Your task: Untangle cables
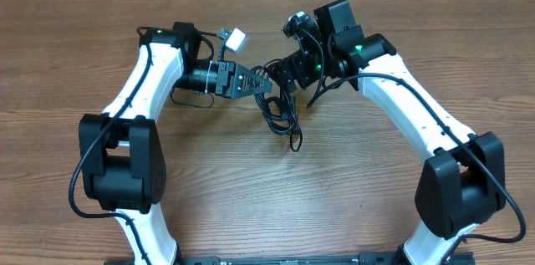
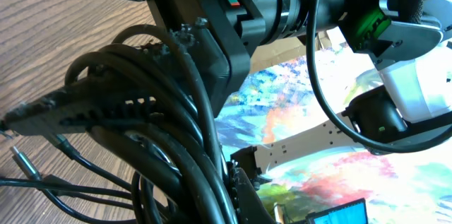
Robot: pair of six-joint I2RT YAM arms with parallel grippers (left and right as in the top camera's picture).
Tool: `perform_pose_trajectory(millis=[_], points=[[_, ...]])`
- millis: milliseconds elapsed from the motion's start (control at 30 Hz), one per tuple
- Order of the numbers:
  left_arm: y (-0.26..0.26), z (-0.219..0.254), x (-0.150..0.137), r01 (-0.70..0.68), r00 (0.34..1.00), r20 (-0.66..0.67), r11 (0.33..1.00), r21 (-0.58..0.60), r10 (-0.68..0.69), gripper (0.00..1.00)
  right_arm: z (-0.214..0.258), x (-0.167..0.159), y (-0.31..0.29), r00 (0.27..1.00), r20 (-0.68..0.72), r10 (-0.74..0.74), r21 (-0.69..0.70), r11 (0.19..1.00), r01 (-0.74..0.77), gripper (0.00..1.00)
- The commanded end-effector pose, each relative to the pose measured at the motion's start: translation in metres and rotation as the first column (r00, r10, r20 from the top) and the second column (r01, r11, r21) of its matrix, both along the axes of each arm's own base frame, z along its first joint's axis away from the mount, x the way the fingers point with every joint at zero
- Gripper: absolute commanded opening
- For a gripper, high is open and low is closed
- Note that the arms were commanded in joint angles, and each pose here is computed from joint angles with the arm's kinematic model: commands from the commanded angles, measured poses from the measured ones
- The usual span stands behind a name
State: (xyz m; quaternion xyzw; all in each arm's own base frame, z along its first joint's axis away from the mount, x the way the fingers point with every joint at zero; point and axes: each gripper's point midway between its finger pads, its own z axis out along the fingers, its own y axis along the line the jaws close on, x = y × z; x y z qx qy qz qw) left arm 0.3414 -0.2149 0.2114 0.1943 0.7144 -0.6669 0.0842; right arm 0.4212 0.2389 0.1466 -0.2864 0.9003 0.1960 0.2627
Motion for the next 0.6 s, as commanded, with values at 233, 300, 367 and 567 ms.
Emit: perform_pose_trajectory(millis=[233,300,367,567], points=[[-0.002,0.000,-0.002,0.010,1.000,0.013,1.000,0.001,-0.010,0.04,0.002,0.035,-0.067,0.971,0.123,-0.204,-0.210,0.951,0.226,0.96],[-0.002,-0.001,-0.003,0.011,1.000,0.004,1.000,0.009,-0.011,0.04,0.001,0.040,-0.086,0.963,0.120,-0.242,-0.212,0.941,0.263,0.95],[-0.002,-0.001,-0.003,0.011,1.000,0.001,1.000,0.009,-0.011,0.04,0.001,0.047,-0.109,0.949,0.120,-0.290,-0.211,0.927,0.310,0.95],[0.000,-0.011,-0.005,0.023,1.000,0.001,0.997,0.070,-0.023,0.04,-0.001,0.058,-0.179,0.898,0.106,-0.428,-0.217,0.871,0.441,0.95]])
